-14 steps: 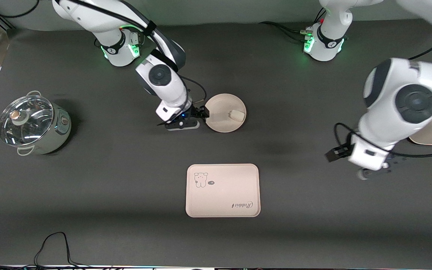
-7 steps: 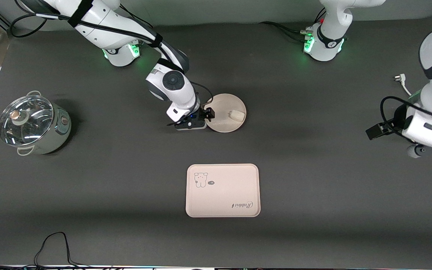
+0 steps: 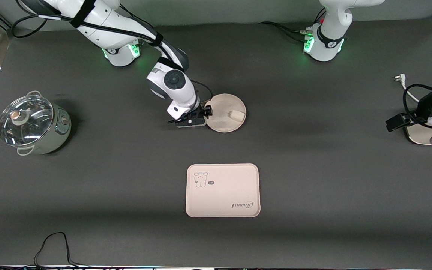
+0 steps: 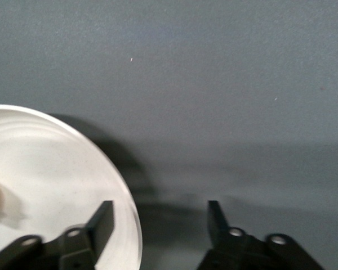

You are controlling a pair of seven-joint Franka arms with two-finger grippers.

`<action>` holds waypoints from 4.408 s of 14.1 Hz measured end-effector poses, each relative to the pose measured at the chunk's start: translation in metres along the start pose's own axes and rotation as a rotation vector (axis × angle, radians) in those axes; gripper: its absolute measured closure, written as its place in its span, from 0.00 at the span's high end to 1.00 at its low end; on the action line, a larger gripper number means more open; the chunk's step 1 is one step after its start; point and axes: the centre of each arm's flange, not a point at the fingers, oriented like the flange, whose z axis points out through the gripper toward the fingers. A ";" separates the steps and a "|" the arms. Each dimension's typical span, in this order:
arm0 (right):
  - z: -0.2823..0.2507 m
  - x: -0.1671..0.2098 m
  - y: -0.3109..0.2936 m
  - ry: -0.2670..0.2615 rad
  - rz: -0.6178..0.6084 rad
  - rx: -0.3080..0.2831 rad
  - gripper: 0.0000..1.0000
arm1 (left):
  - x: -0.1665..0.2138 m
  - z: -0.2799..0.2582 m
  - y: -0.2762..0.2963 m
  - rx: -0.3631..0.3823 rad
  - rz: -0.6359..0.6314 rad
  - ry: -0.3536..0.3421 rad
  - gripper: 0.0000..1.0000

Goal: Place bun in plate and plate on tray
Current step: 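Grasp the white plate rim with the right gripper, then carry the plate with the right gripper onto the bunny tray, then open the right gripper to release the plate on the tray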

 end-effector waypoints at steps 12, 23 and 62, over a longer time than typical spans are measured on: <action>0.011 -0.010 -0.008 -0.020 -0.003 0.027 0.12 | -0.031 -0.060 0.026 -0.013 0.070 0.048 1.00; -0.051 0.030 -0.046 -0.004 0.062 0.048 0.04 | -0.025 -0.060 0.022 -0.002 0.136 0.051 1.00; -0.156 0.294 0.045 0.101 0.077 0.208 1.00 | -0.025 -0.034 0.025 -0.074 0.115 -0.046 1.00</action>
